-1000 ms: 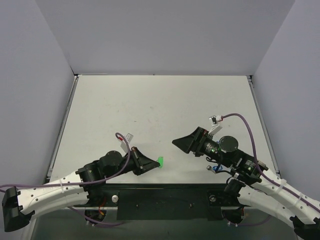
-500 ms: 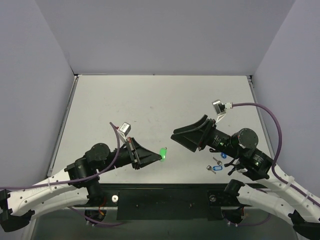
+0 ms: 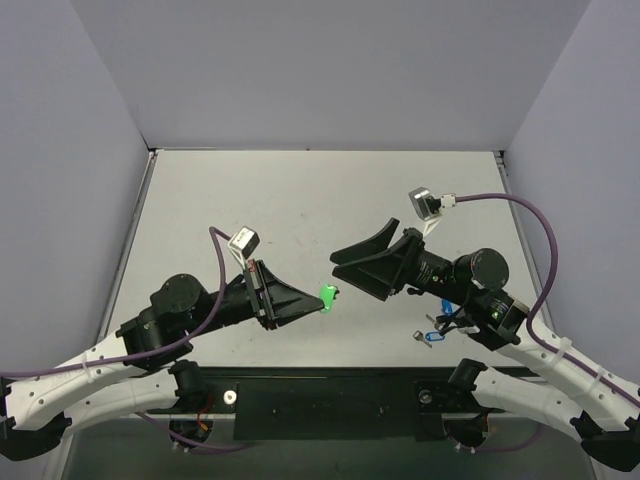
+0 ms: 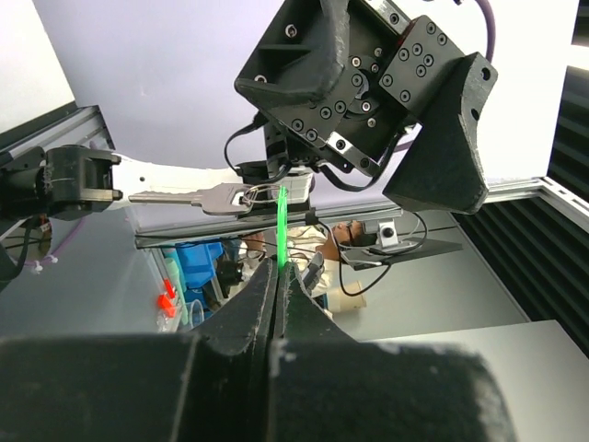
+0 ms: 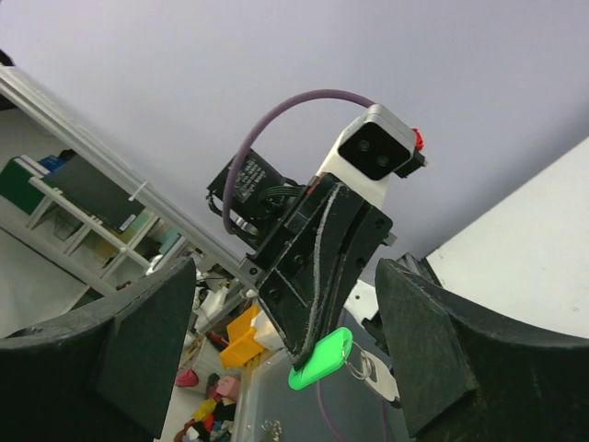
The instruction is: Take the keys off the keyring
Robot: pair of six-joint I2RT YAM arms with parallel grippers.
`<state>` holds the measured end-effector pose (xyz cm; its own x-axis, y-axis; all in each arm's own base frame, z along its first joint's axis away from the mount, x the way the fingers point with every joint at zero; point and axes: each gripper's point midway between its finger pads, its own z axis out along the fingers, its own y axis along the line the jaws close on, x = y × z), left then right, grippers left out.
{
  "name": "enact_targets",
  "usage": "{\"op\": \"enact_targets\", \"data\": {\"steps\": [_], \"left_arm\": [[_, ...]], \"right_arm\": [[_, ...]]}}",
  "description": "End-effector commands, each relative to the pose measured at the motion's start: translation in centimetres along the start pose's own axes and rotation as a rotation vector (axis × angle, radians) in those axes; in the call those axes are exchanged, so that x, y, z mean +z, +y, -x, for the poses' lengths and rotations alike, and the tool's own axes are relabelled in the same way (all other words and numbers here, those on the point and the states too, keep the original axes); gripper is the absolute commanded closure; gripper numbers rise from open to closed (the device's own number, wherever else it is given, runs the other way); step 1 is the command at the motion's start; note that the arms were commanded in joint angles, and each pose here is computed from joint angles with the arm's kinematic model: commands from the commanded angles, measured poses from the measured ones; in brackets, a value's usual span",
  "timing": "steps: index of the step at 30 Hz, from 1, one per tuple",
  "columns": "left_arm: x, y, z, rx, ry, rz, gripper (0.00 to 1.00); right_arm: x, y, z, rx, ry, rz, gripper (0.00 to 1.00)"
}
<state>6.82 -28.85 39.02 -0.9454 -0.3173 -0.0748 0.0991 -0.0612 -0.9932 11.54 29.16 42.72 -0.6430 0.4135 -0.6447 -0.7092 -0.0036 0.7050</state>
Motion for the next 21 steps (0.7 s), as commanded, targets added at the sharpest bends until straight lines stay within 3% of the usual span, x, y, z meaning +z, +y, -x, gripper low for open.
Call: {"op": "enact_targets", "data": {"steps": [1, 21], "left_arm": [[-0.6, -4.1, 0.0, 0.017, 0.001, -0.114, 1.0], [-0.2, -8.6, 0.8, 0.032, -0.023, -0.198, 1.0]], "right_arm": [[-0.3, 4.6, 1.9, -0.021, -0.07, 0.199, 0.28], [-0.5, 3.1, 1.3, -0.022, -0.073, 0.158, 0.38]]}}
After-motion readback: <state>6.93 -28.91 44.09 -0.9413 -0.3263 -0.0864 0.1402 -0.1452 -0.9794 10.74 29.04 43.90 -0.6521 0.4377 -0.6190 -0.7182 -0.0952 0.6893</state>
